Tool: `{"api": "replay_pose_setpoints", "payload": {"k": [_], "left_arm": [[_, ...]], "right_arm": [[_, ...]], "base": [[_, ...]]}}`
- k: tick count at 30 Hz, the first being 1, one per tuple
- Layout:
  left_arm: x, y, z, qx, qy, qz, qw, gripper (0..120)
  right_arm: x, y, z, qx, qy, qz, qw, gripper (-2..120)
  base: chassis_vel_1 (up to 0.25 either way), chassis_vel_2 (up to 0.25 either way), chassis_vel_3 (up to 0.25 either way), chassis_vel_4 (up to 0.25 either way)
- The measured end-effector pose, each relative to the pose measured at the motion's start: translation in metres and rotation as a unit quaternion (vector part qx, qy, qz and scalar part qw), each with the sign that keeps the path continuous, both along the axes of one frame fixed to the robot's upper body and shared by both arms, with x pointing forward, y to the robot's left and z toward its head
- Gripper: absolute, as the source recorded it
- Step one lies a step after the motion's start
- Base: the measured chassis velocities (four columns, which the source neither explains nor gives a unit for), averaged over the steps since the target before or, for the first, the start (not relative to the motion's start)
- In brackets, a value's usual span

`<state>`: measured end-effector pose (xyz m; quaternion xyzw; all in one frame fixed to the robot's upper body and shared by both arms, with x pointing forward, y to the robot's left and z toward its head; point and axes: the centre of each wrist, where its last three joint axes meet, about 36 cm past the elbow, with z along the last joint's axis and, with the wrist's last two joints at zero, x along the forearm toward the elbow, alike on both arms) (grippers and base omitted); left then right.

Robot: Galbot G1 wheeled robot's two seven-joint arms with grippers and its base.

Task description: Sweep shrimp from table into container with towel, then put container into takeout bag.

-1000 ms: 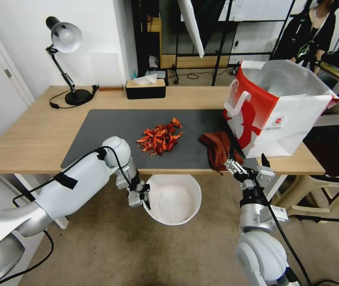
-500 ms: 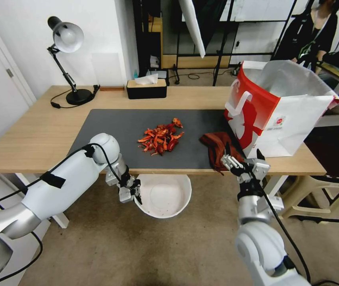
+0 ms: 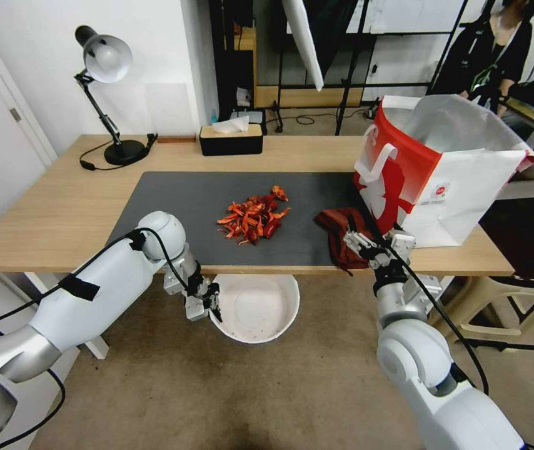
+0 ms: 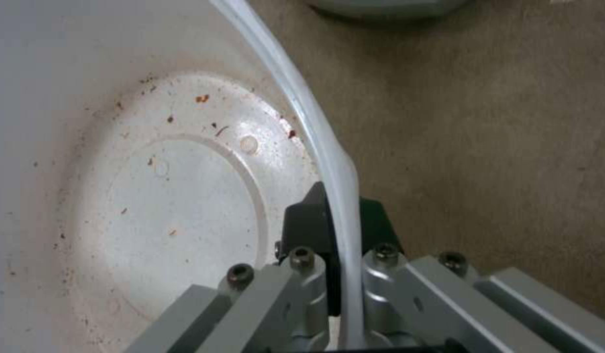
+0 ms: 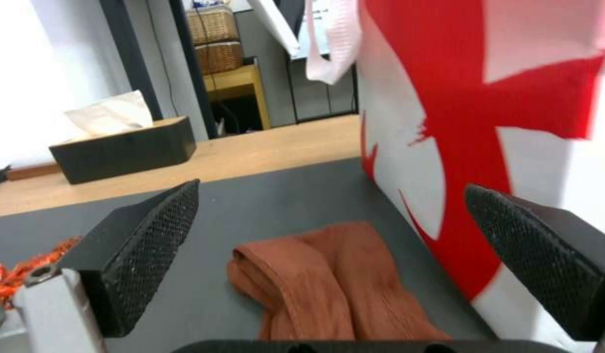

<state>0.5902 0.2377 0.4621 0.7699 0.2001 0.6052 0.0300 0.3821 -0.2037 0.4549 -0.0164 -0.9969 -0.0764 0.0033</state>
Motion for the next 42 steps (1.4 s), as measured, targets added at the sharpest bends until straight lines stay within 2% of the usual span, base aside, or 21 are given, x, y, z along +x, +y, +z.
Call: {"api": "replay_pose_setpoints", "payload": {"k": [10,19,29,42], "left_arm": [[0.001,0.001,-0.004,-0.005,0.001,0.008,1.0,0],[0.0,0.005,-0.003,-0.007,0.0,0.013,0.9999,0],[-0.007,0.018,-0.004,-0.011,0.0,0.024,0.9997,0],[-0.011,0.018,-0.005,-0.013,-0.002,0.023,0.9996,0]], "right_arm": [[0.034,0.005,-0.005,-0.001,0.033,0.015,0.999,100],[0.036,0.003,-0.007,-0.014,0.067,0.019,0.998,100],[0.037,-0.002,-0.009,-0.011,0.1,0.025,0.995,100],[0.039,-0.003,-0.018,-0.019,0.118,0.019,0.993,100]], "base": [[0.0,0.0,0.0,0.0],[0.0,0.0,0.0,0.0],[0.0,0.0,0.0,0.0],[0.0,0.0,0.0,0.0]]}}
